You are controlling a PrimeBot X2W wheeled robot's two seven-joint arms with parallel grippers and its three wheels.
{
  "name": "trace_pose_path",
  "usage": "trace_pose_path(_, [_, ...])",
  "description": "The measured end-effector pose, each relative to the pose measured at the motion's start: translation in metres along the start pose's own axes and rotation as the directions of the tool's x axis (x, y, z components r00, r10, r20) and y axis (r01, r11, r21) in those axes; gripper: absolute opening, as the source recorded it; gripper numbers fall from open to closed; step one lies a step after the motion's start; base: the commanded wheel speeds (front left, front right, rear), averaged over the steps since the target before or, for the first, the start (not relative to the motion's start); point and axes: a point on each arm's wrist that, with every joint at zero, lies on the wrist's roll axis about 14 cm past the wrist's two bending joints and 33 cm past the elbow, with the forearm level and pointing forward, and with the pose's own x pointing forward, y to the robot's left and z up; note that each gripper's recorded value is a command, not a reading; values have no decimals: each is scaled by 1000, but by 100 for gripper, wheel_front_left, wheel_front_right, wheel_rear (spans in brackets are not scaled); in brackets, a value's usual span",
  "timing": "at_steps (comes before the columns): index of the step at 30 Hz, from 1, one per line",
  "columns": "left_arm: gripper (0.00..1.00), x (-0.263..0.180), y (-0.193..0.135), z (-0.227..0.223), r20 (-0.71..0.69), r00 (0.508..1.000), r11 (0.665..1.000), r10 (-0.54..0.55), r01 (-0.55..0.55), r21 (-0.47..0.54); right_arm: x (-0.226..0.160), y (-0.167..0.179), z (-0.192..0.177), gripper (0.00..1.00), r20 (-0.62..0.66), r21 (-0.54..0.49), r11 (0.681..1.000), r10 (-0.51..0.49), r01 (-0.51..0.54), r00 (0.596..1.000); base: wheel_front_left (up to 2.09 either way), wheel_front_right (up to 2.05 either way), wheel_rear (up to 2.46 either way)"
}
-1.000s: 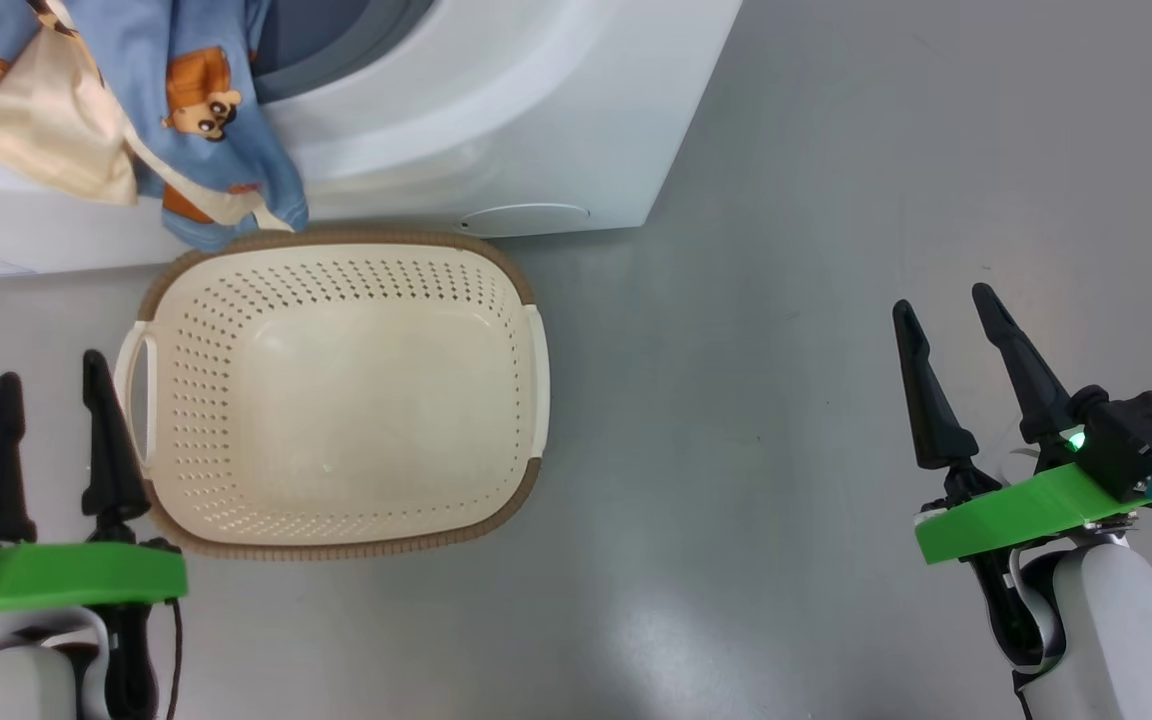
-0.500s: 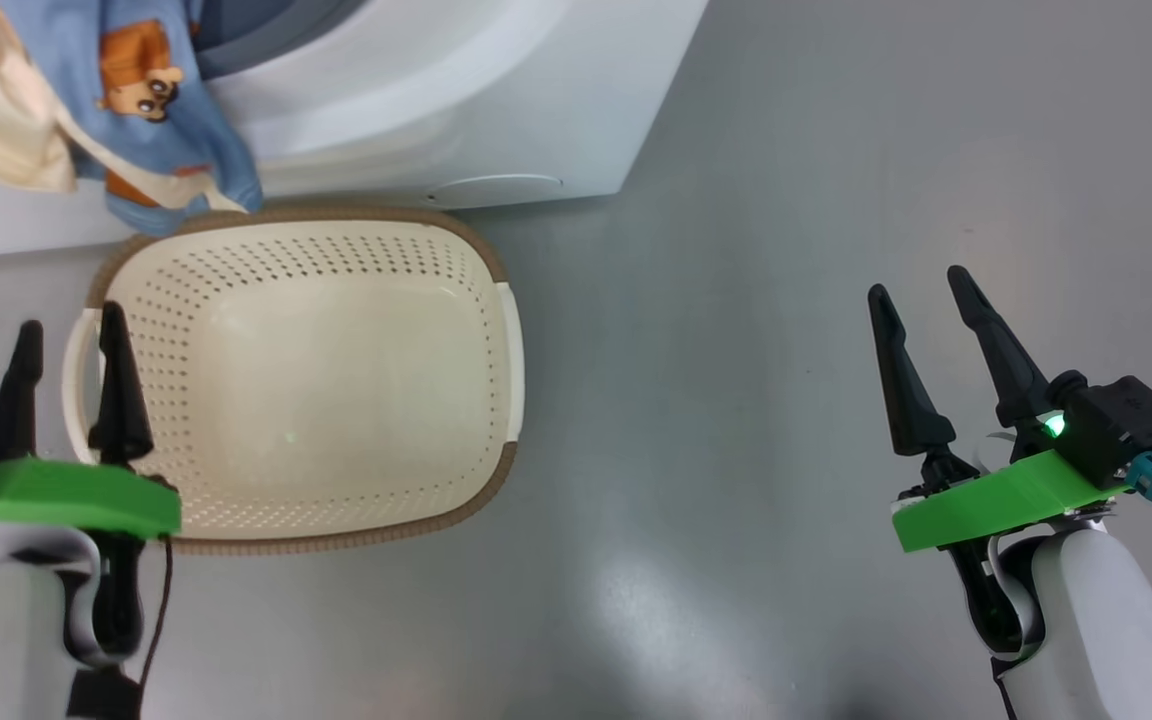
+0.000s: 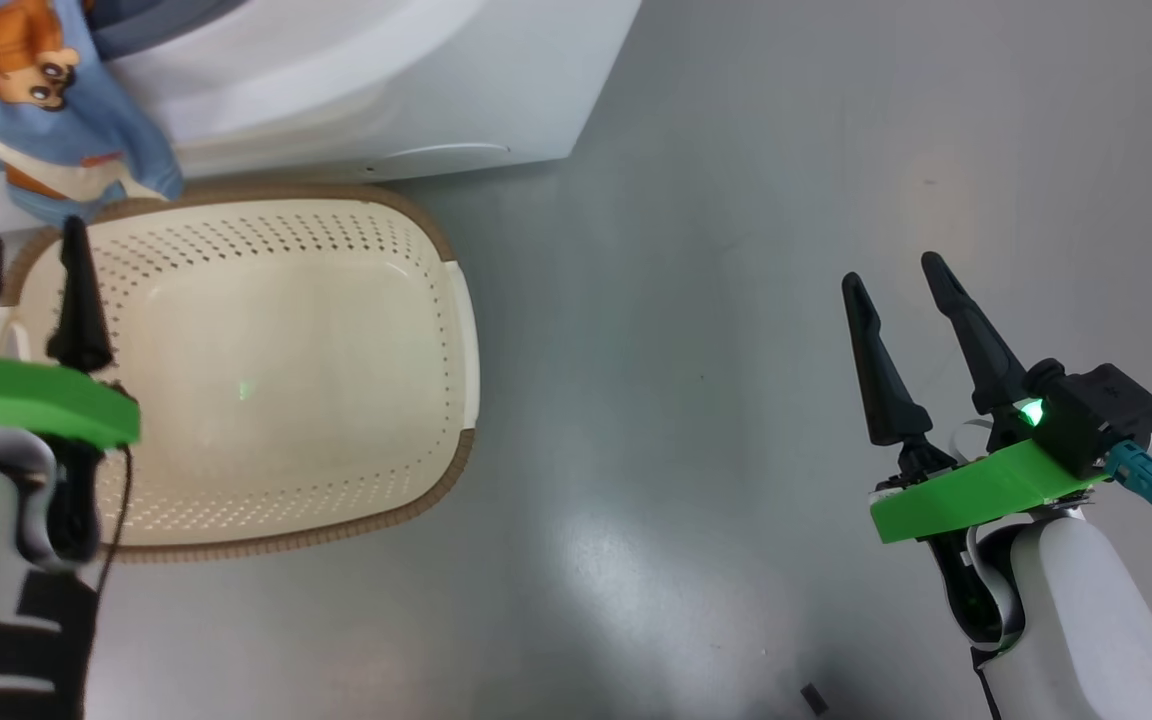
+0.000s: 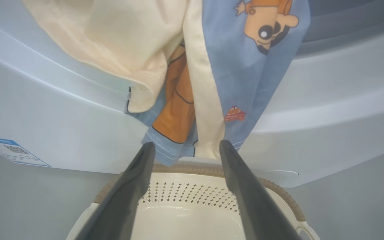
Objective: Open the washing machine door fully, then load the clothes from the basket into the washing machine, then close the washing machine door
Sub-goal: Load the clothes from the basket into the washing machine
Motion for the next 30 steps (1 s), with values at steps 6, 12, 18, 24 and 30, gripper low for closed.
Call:
trace_pose_path(6, [100, 22, -4, 9, 19, 1000, 1000, -21, 21, 11, 1, -5, -2, 100, -5, -5, 1000, -11, 11, 1000, 0, 0, 0])
trace_pose_path(12, [100, 39, -12, 12, 16, 998, 997, -60, 60, 41, -1, -10, -4, 100, -12, -10, 1000, -26, 26, 1000, 0, 0, 0])
trace_pose_path(18, [100, 51, -15, 10, 1, 998, 997, -70, 70, 39, 0, -13, -1, 100, -2, -15, 999, -36, 36, 999, 0, 0, 0])
trace_pose_path(24, [57, 59, -15, 9, -8, 997, 997, -73, 73, 34, -2, -16, 0, 100, -3, -17, 999, -45, 45, 999, 0, 0, 0])
trace_pose_path(30, [0, 62, -16, 18, 12, 997, 997, -77, 77, 31, -3, -18, 2, 100, 4, -18, 998, -54, 54, 999, 0, 0, 0])
